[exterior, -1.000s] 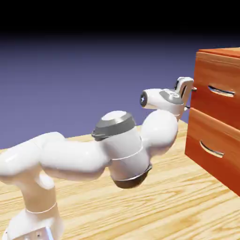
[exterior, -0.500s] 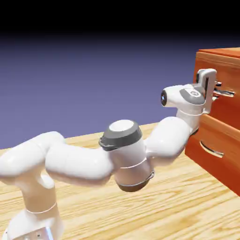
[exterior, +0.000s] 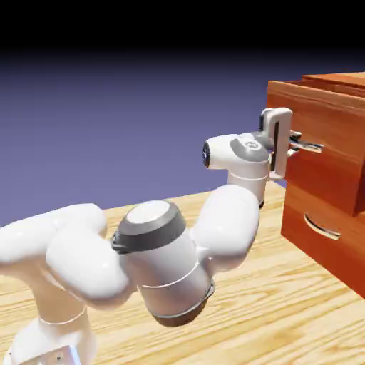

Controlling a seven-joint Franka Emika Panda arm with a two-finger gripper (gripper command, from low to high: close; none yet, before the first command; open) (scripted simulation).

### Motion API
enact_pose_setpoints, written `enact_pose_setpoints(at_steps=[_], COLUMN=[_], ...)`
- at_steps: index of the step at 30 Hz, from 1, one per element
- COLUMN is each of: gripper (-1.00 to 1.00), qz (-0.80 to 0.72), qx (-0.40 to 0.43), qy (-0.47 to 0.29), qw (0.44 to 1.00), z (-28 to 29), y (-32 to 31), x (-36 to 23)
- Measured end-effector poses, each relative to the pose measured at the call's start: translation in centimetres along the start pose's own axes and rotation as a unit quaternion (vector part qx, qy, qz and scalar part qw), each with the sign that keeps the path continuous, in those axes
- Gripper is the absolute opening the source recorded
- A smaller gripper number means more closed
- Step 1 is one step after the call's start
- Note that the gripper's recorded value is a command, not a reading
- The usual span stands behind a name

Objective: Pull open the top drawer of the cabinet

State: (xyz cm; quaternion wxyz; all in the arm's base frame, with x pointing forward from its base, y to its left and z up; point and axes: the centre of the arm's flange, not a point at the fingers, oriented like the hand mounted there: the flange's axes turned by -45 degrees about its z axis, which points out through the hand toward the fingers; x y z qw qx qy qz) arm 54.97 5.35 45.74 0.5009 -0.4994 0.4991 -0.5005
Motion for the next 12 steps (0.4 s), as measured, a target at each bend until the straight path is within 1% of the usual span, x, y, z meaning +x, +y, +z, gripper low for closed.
enact_pose_setpoints(at_steps=[8, 9, 11, 12], gripper=[-1.00, 1.00, 1.00, 1.00], qz=[0.000, 0.000, 0.000, 0.001], qx=[0.000, 0.000, -0.001, -0.001], qy=[0.000, 0.000, 0.000, 0.000], qw=[1.000, 1.000, 1.000, 1.000], z=[-8.8, -9.5, -9.5, -10.7], y=[0.0, 0.0, 0.0, -0.1], x=[0.0, 0.0, 0.0, 0.0])
